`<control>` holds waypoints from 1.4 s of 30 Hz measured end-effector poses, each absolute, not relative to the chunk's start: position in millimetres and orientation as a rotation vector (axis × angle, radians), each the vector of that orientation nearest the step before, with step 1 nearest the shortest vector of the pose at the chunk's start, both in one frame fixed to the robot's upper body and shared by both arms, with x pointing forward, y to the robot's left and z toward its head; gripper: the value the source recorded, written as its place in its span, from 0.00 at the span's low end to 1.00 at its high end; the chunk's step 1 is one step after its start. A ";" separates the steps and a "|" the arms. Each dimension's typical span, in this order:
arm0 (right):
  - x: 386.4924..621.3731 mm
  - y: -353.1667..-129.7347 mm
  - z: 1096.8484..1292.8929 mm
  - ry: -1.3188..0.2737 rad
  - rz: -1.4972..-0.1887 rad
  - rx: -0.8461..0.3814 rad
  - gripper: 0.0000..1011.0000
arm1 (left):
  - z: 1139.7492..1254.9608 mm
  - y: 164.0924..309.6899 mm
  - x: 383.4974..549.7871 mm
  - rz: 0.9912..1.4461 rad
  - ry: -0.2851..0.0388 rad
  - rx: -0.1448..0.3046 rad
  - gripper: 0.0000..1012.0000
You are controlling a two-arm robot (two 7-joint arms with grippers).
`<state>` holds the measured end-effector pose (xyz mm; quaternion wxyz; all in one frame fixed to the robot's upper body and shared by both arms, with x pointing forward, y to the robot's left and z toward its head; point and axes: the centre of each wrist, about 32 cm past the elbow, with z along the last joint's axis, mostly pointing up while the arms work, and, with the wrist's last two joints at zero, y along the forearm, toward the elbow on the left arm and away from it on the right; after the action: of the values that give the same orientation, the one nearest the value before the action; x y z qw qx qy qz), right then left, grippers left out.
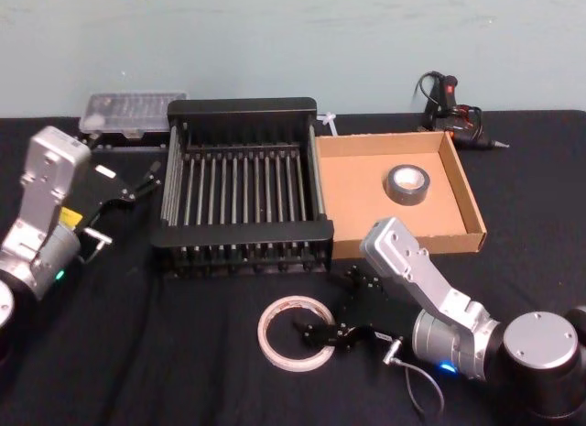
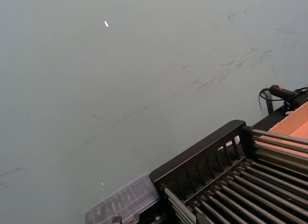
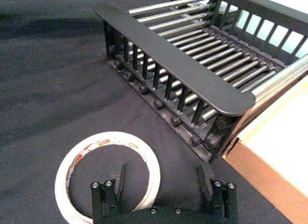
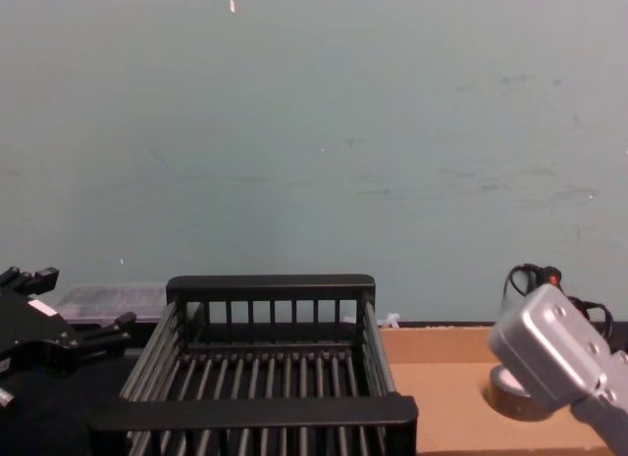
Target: Pick up the white tape and place it into the black box , Pick up the silver tape and place it into the brown box.
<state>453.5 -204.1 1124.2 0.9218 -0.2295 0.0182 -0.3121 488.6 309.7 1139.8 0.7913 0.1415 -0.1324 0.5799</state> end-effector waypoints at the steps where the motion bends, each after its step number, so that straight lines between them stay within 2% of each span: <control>1: 453.4 -204.3 1124.0 0.038 -0.641 -0.472 0.99 | 1139.8 309.7 488.6 1.248 -0.285 0.304 0.99; 14: 453.4 -204.6 1123.8 0.041 -0.641 -0.474 0.99 | 1139.8 309.7 488.6 1.248 -0.285 0.304 0.99; 16: 453.4 -204.6 1123.8 0.041 -0.641 -0.474 0.97 | 1139.8 309.7 488.6 1.248 -0.285 0.304 0.99; 23: 453.4 -204.7 1123.8 0.041 -0.641 -0.474 0.81 | 1139.8 309.7 488.6 1.248 -0.285 0.304 0.99; 28: 453.4 -204.6 1123.9 0.040 -0.641 -0.473 0.64 | 1139.8 309.7 488.6 1.248 -0.285 0.304 0.99; 29: 453.4 -204.6 1123.9 0.040 -0.641 -0.473 0.64 | 1139.8 309.7 488.6 1.248 -0.285 0.304 0.99; 37: 453.4 -204.6 1124.0 0.040 -0.641 -0.472 0.34 | 1139.8 309.7 488.6 1.248 -0.285 0.304 0.99; 38: 453.4 -204.6 1124.1 0.040 -0.641 -0.472 0.34 | 1139.8 309.7 488.6 1.248 -0.285 0.304 0.99; 39: 453.4 -204.6 1124.1 0.040 -0.641 -0.472 0.27 | 1139.8 309.7 488.6 1.248 -0.285 0.305 0.99; 42: 453.4 -204.6 1124.1 0.040 -0.641 -0.472 0.20 | 1139.8 309.7 488.6 1.248 -0.285 0.304 0.99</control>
<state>453.4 -204.6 1124.1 0.9216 -0.2298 0.0194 -0.3121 488.6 309.7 1139.8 0.7913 0.1415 -0.1324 0.5799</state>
